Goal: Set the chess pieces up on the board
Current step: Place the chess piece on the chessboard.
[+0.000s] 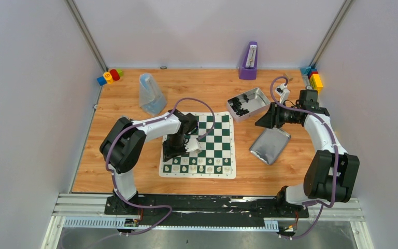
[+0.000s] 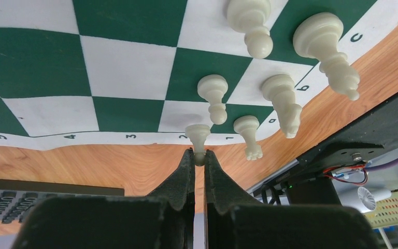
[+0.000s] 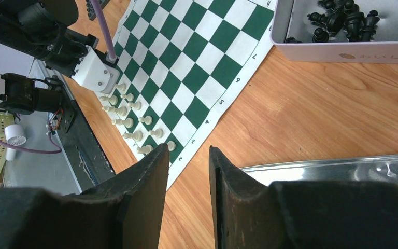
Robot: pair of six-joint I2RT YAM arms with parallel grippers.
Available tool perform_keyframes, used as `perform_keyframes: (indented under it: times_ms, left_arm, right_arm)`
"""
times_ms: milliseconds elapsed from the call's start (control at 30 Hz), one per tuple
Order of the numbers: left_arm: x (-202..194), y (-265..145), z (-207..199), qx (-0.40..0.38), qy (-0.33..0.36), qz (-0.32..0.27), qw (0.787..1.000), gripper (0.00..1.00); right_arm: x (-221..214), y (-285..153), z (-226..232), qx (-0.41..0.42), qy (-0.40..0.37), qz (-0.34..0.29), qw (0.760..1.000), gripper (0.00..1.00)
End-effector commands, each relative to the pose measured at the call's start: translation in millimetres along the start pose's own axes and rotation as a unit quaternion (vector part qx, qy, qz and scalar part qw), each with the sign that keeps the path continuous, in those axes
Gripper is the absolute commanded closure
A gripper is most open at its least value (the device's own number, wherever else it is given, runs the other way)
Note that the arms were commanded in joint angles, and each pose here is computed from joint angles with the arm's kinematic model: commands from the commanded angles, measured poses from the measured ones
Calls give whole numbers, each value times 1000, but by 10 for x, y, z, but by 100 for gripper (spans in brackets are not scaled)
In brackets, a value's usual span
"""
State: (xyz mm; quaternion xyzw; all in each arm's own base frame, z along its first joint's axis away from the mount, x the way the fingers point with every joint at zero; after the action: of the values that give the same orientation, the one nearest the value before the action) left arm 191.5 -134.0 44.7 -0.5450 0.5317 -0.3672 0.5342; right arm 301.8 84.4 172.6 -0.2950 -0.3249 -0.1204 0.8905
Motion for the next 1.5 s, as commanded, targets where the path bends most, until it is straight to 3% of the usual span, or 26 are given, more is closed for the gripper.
perform_keyframes:
  times_ms: [0, 667, 1000, 1300, 1467]
  left_arm:
    - [71, -57, 93, 11, 2, -14, 1000, 95]
    - [46, 35, 106, 8, 0, -1, 1000, 89]
    - [62, -10, 112, 13, -1, -9, 1000, 68]
    - [73, -207, 67, 18, -3, -34, 999, 59]
    - [106, -511, 35, 34, -7, -81, 996, 54]
  right_arm:
    - [49, -22, 19, 3, -29, -12, 999, 65]
    - [39, -12, 11, 3, -27, -10, 1000, 65]
    - [32, -14, 6, 1, -27, -10, 1000, 65]
    - [37, -14, -1, 0, -27, -10, 1000, 65]
    - [50, -27, 0, -5, -30, -11, 999, 65]
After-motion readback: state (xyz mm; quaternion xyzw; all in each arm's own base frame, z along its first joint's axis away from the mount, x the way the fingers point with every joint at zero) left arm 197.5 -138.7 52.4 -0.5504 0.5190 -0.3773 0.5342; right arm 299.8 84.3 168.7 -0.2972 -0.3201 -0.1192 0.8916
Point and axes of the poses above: each gripper's point midway between its finger pads, its own y axis out along the fingers, its own z axis along the line the jaws close on, x = y × z, the point moved 1 cm from there along -y, back along the fingers, and after that the axes turned 4 degrees about y, right-handed, at the moved point
